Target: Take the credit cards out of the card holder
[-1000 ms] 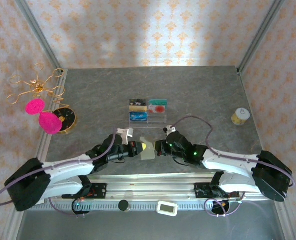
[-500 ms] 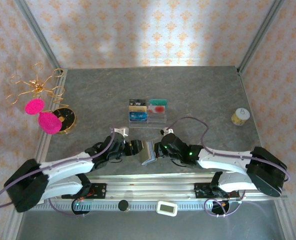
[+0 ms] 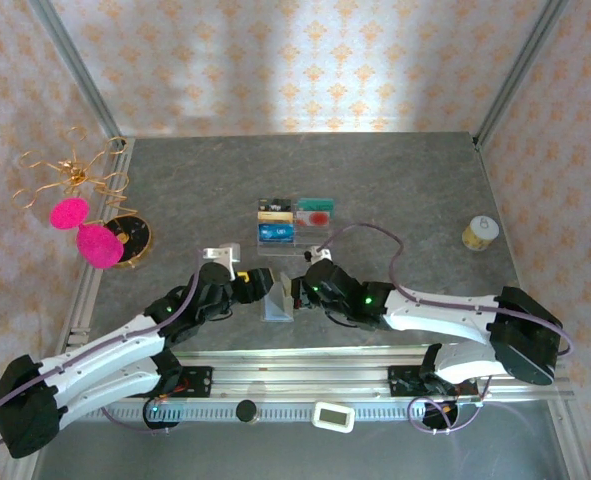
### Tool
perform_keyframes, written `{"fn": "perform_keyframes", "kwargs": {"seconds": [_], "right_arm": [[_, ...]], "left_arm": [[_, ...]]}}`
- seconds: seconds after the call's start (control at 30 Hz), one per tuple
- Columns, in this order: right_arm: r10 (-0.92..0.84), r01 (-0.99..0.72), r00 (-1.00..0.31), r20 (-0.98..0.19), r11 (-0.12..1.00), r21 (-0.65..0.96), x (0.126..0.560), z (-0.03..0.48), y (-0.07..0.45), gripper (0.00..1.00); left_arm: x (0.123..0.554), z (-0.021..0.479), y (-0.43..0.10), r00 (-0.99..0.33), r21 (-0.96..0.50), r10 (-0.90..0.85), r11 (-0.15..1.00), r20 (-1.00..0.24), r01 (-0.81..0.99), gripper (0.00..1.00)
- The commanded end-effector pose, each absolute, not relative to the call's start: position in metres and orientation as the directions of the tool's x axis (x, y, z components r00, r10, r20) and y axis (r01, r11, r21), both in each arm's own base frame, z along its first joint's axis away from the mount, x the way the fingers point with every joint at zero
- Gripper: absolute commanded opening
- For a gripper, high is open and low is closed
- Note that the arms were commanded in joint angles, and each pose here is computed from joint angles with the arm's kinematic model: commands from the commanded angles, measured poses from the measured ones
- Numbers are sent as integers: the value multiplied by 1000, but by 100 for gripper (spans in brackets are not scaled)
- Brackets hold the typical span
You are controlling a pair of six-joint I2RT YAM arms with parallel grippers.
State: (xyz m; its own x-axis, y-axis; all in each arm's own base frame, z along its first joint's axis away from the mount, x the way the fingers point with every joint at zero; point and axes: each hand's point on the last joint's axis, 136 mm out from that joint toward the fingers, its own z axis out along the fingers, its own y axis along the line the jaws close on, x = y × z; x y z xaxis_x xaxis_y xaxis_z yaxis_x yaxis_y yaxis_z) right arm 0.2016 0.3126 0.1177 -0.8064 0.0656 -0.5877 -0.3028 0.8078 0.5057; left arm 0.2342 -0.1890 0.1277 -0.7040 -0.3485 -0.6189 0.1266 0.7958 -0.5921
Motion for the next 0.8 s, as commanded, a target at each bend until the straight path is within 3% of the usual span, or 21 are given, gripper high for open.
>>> {"fn": "perform_keyframes", "kwargs": {"seconds": [0.0,0.3,0.47,0.6,0.77], "right_arm": [[117,-140,-825,-553,906,400,206,76,263,0],[180,36,-843,-506,959,280,208,20,206,2],[191,41,-836,-515,956,289,209,18,204,21],[196,40,-817,-543,958,285,211,28,199,41],[216,45,-773,-596,956,288,214,55,185,47]], "left_arm": [[232,116,-193,-732,-583,-317,801,-603,134,67],[234,91,-214,-791,-598,-271,788,-548,144,35],[234,75,-225,-823,-594,-230,790,-519,154,19],[235,70,-241,-841,-584,-183,791,-509,181,15],[236,66,-255,-852,-582,-146,786,-503,209,15]]}}
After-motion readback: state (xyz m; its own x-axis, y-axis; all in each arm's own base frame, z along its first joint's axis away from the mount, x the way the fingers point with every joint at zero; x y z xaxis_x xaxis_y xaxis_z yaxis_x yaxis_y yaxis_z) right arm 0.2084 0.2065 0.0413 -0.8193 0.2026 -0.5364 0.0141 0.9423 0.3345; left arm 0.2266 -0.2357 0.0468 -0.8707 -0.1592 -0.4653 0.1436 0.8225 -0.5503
